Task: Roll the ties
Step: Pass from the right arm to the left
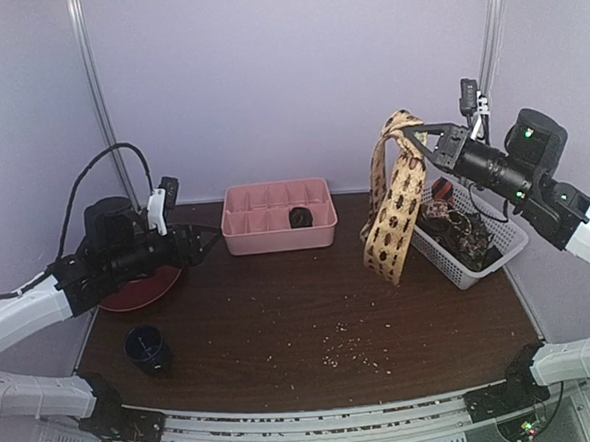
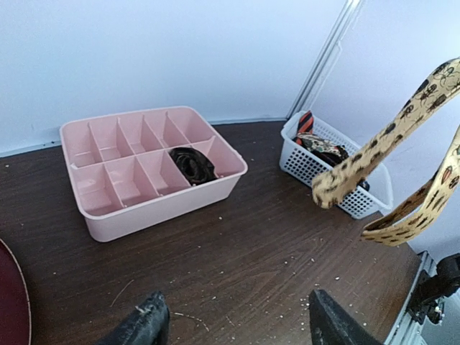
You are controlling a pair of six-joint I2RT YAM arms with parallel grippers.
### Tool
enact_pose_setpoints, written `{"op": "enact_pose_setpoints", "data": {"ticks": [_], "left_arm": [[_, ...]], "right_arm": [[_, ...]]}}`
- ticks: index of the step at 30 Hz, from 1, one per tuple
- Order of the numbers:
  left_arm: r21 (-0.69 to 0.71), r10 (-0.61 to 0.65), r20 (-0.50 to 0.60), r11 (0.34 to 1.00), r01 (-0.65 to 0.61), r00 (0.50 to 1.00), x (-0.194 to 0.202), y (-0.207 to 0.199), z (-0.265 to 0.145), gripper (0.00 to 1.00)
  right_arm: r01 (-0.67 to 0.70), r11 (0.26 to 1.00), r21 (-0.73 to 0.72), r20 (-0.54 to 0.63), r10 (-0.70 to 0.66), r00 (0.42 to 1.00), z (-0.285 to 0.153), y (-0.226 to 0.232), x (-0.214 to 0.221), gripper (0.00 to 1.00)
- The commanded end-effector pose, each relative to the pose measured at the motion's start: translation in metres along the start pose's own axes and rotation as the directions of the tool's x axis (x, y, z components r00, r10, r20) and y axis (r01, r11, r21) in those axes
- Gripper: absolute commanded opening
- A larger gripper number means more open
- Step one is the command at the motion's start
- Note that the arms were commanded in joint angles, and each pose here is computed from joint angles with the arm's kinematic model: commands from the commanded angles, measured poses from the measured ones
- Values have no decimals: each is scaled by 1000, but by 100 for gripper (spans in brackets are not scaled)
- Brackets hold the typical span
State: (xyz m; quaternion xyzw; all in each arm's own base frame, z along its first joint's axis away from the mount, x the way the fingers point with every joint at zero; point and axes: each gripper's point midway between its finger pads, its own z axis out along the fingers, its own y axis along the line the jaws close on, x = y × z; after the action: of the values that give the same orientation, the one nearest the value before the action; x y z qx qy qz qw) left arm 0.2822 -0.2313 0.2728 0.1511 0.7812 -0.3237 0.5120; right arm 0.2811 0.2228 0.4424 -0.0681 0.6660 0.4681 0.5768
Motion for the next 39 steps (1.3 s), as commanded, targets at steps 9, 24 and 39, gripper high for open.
{"op": "enact_pose_setpoints", "data": {"ticks": [9,24,39], "left_arm": [[246,159,88,953,-176,983,7,-75,5,59],[16,9,-152,1000,-6,988,106,-30,64,58],[-123,-174,-134,980,158,975,137,-12,162,51]], "right_arm": [[-169,935,-311,-159,124,979,38,65,52,0],[221,885,410,-508,20,861,11,-128,196,0],[159,911,380,-491,53,870,-9,-130,219,0]]}}
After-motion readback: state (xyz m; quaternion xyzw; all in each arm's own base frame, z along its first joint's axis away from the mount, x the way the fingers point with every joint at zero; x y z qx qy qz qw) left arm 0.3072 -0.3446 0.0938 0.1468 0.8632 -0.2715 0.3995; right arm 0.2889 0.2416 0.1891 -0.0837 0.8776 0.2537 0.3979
